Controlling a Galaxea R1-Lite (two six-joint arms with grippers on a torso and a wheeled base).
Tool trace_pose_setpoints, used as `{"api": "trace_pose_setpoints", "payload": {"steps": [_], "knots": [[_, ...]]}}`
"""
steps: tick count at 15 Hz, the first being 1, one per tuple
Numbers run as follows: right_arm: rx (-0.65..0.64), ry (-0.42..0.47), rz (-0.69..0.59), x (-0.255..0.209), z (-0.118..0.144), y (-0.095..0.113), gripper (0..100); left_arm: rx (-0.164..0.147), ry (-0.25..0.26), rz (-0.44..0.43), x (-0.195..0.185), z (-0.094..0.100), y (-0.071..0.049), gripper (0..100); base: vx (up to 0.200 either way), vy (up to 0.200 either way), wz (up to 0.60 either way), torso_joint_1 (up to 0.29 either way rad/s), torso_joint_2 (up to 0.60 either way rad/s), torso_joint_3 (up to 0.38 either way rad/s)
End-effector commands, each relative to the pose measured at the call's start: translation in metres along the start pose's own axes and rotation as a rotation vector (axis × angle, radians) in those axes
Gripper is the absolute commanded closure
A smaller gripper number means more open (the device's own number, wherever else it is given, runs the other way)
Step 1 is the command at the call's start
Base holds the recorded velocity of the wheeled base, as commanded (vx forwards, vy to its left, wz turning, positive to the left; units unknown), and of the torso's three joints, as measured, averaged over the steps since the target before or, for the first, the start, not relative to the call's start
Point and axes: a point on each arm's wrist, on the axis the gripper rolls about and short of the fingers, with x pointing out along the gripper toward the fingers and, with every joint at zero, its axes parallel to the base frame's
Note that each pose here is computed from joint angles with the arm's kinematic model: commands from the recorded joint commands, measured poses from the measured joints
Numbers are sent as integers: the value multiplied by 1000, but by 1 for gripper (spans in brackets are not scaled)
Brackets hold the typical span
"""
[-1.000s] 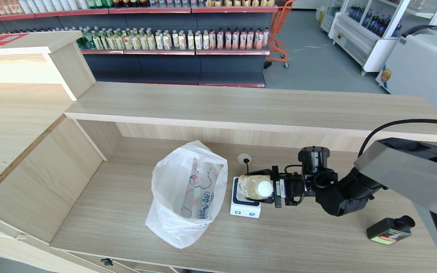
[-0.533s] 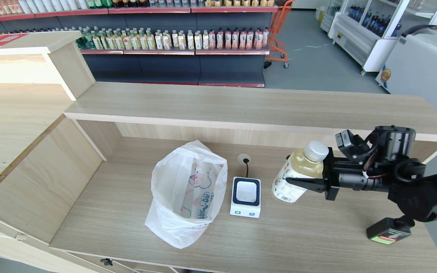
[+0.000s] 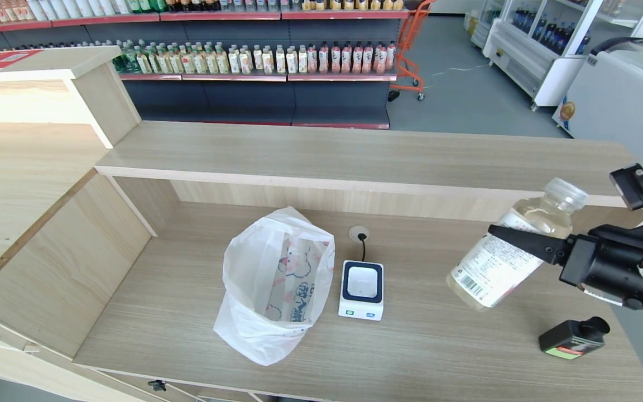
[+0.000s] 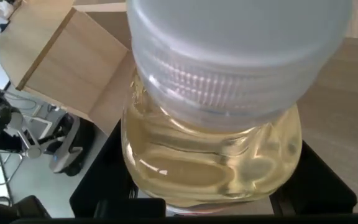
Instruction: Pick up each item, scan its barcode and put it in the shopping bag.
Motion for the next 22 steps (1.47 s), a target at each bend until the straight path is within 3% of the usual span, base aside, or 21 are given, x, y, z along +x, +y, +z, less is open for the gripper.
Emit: {"api": "trace_pose_setpoints", "payload": {"steps": [1, 7, 9, 13, 18, 22], "knots": [[-14, -34, -29, -14, 5, 5, 100, 0, -2, 0, 0, 0, 0, 0, 0, 0, 0, 0, 0, 0], [41, 44, -85, -49, 1, 27, 100, 1, 0, 0, 0, 0, 0, 0, 0, 0, 0, 0, 0, 0], [45, 50, -87, -44, 3, 24, 100, 1, 0, 0, 0, 0, 0, 0, 0, 0, 0, 0, 0, 0], [55, 60, -89, -36, 7, 18, 100, 1, -2, 0, 0, 0, 0, 0, -200, 0, 0, 7, 8, 4], [68, 68, -100, -35, 5, 15, 100, 1, 0, 0, 0, 0, 0, 0, 0, 0, 0, 0, 0, 0], [85, 69, -101, -35, 4, 15, 100, 1, 0, 0, 0, 0, 0, 0, 0, 200, 0, 7, 4, 2]]}}
